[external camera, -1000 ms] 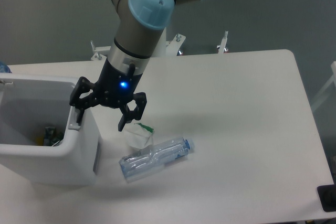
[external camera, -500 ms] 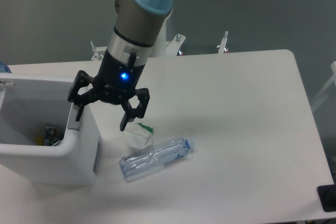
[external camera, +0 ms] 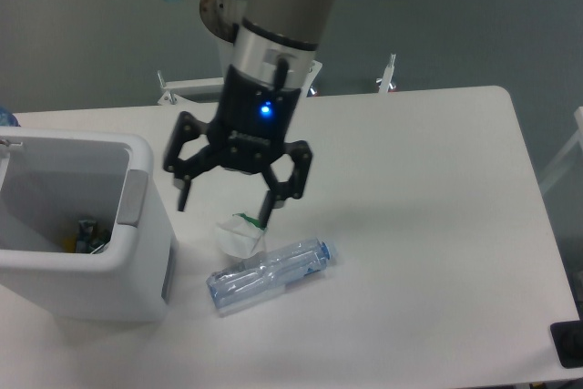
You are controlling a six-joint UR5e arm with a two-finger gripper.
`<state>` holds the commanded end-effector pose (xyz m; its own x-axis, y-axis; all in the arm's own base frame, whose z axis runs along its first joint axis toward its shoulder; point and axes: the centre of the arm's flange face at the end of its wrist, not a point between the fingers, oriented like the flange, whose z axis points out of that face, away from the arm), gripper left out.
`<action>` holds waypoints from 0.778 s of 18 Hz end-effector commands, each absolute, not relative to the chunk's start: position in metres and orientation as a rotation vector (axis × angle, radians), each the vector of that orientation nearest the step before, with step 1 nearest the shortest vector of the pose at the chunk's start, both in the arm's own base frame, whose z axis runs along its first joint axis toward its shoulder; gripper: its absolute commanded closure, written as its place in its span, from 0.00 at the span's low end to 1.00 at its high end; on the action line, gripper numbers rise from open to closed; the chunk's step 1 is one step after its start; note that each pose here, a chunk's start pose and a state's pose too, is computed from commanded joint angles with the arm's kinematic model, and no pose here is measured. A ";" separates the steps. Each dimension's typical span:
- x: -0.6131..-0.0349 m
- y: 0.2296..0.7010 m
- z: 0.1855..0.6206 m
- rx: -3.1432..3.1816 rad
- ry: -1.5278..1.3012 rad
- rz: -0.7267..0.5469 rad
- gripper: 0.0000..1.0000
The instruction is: Open the trash can
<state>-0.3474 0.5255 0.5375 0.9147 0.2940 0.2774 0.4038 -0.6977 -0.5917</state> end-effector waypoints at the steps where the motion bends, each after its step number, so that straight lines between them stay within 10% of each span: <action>1: -0.350 0.524 0.533 -2.411 -0.464 -0.181 0.00; 5: -0.374 0.502 0.498 -2.667 -0.344 0.193 0.00; 14: -0.486 0.412 0.411 -2.845 -0.186 0.212 0.00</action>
<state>-0.4859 0.4124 0.4114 0.9809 0.1477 -0.1264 0.1063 -0.9520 -0.2872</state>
